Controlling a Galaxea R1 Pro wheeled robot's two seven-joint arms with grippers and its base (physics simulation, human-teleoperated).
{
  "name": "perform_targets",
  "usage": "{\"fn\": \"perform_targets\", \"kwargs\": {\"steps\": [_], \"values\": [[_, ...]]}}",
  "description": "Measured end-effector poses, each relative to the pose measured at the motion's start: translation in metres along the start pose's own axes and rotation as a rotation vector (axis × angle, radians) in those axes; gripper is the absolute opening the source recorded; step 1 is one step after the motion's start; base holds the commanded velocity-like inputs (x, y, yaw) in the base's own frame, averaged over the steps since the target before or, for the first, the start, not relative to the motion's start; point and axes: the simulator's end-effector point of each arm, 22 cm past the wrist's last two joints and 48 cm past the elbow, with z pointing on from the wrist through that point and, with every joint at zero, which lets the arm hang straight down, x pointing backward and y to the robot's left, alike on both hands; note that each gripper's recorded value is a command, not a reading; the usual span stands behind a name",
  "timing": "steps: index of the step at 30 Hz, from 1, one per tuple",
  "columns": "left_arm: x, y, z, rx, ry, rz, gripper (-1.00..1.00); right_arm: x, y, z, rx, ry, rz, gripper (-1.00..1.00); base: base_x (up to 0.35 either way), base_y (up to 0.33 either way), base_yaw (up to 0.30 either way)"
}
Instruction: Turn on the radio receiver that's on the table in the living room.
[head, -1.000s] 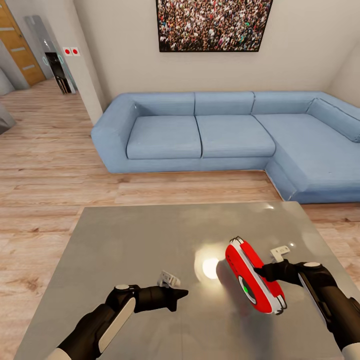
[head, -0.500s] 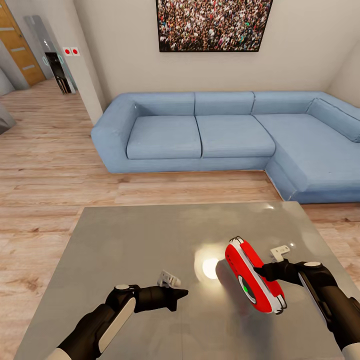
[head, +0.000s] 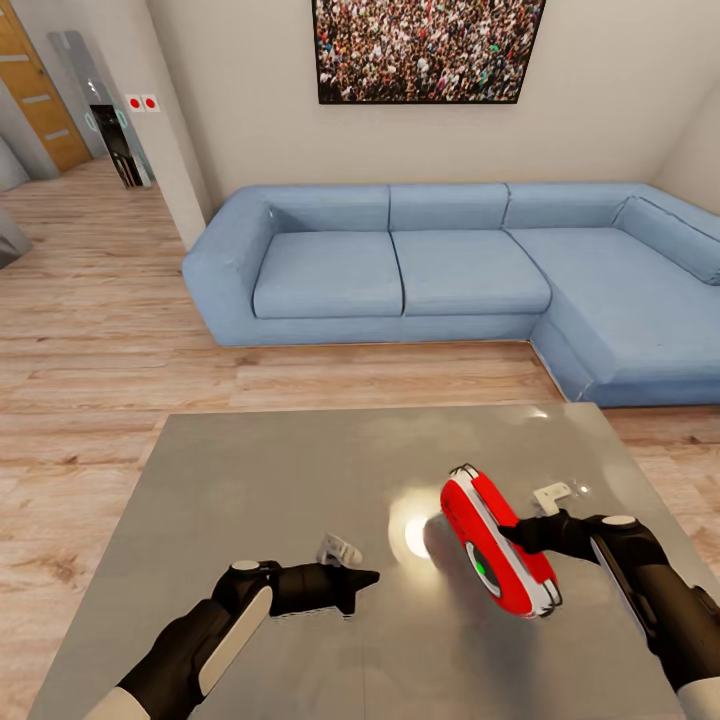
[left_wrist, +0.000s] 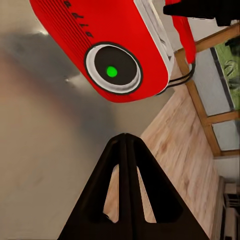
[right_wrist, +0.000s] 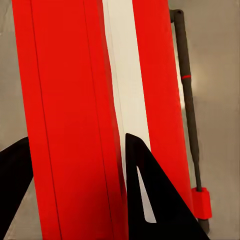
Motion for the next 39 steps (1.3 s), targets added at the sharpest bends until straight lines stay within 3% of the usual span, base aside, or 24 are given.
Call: {"fn": "perform_targets", "kwargs": {"steps": [4,12,25,39], "values": [[-0.012,-0.006,-0.001,0.010,-0.015,0.023,-1.00,-0.019,0.010,-0.002,-0.019,-0.035,-0.029,-1.00,0.000,0.000,0.000],[-0.003,-0.004,-0.001,0.007,-0.001,0.012,-1.00,0.009,0.031,0.006,-0.043,0.009,-0.034,-1.00,0.000,0.000,0.000],[-0.002,-0.003,-0.001,0.006,0.003,0.008,-1.00,0.011,0.031,0.004,-0.041,0.007,-0.042,-1.00,0.000,0.000,0.000],[-0.001,-0.003,-0.002,0.004,0.004,0.010,-1.00,0.024,0.028,0.004,-0.037,0.054,-0.004,-1.00,0.000,0.000,0.000]]}}
